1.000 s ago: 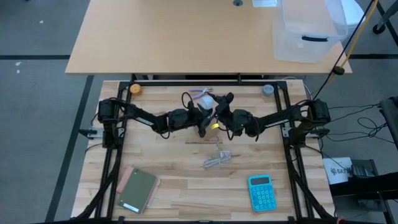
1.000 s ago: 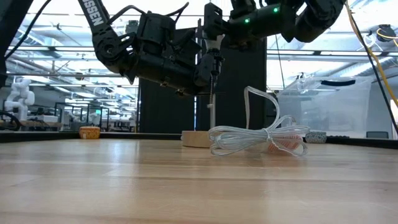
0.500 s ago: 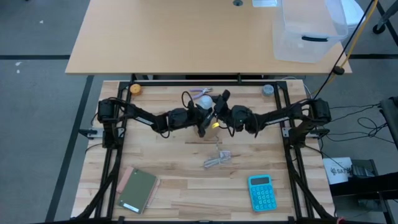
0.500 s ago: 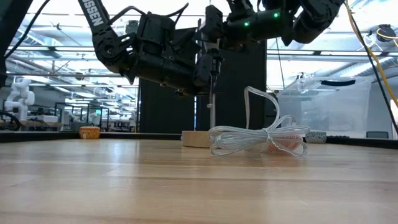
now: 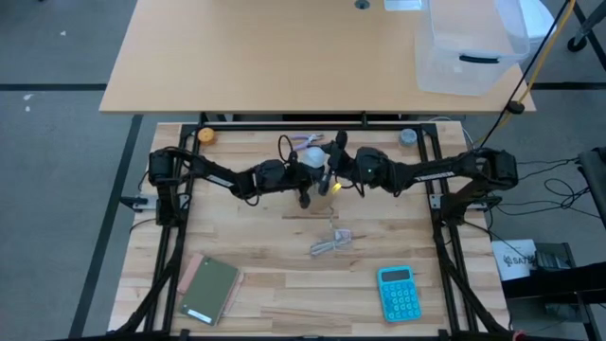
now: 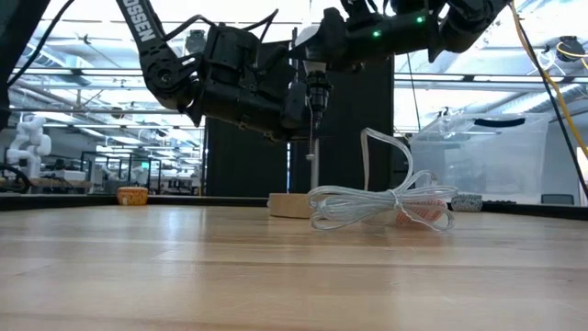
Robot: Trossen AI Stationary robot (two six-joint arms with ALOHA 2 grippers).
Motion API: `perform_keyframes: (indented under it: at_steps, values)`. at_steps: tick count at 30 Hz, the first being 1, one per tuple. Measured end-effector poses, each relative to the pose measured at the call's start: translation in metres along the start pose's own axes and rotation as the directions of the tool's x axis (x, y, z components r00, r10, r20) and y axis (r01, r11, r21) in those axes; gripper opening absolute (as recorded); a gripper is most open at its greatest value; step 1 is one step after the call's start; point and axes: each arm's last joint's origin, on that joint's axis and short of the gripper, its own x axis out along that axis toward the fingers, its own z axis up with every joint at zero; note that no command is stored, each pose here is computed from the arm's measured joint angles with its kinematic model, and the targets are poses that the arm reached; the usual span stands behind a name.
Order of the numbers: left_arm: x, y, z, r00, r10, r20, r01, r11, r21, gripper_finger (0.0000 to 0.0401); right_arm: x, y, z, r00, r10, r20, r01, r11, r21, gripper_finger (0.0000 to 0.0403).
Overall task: Screw lightbulb
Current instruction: Remove the light bulb from the brown lamp
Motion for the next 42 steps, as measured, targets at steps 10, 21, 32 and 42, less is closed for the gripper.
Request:
perform_keyframes:
  at_steps: [10,21,32,42]
  values:
    - [0.0,-0.002,0.0,0.99,-0.143,0.004,0.143,0.989,0.028,0.003,0.001,-0.022,0.0,0.963,0.266,0.049,-0.264,0.964,-0.04,0.025]
    - [-0.002,-0.003,0.0,0.929,-0.37,0.007,0.369,0.928,0.05,0.003,-0.001,-0.03,0.001,0.854,0.507,0.118,-0.503,0.862,-0.068,0.0251]
    - [-0.004,-0.007,0.001,0.862,-0.506,0.01,0.505,0.862,0.048,0.003,-0.003,-0.028,0.006,0.771,0.612,0.177,-0.601,0.791,-0.116,0.0251]
    - [-0.001,-0.009,-0.006,0.841,-0.54,0.016,0.539,0.84,0.062,0.003,-0.003,-0.02,0.013,0.727,0.661,0.185,-0.651,0.75,-0.12,0.0252]
